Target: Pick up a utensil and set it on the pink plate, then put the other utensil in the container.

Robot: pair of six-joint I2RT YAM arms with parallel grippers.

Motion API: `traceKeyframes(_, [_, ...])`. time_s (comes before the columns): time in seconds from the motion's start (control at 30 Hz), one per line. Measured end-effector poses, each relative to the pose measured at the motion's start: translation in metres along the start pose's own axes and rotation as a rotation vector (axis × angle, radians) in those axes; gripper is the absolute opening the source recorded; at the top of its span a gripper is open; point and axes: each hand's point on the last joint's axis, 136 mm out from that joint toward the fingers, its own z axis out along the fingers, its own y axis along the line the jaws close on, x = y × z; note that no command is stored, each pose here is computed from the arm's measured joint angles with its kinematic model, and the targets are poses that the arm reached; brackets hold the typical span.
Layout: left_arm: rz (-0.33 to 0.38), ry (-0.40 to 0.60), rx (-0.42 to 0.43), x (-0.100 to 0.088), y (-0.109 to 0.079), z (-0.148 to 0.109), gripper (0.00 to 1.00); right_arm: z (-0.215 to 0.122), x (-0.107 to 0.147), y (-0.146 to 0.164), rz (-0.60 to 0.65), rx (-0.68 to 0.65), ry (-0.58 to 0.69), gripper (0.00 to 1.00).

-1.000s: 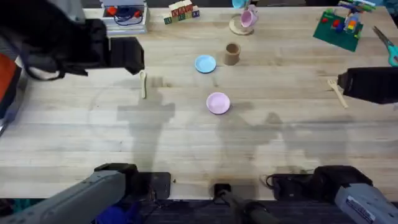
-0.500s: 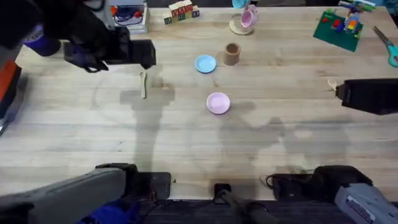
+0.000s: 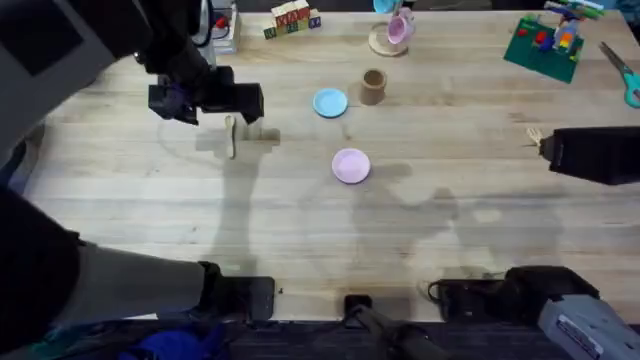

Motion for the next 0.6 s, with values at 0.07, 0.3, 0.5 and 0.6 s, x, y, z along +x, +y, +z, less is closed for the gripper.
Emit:
traceKeyframes(0.07, [0.0,-0.008,0.001,0.0,-0.001,0.009,0.994,0.0,0.0,0.0,0.0,0.0,0.0,0.995])
traceKeyframes(0.3, [0.003,-0.019,0.002,0.001,-0.002,0.031,0.994,0.0,0.0,0.0,0.0,0.0,0.0,0.996])
traceKeyframes(0.5, [0.005,0.0,0.0,0.001,-0.003,0.042,0.993,0.0,0.0,0.0,0.0,0.0,0.0,0.998])
traceKeyframes(0.6, [0.005,0.007,-0.001,0.0,-0.003,0.049,0.993,0.0,0.0,0.0,0.0,0.0,0.0,0.996])
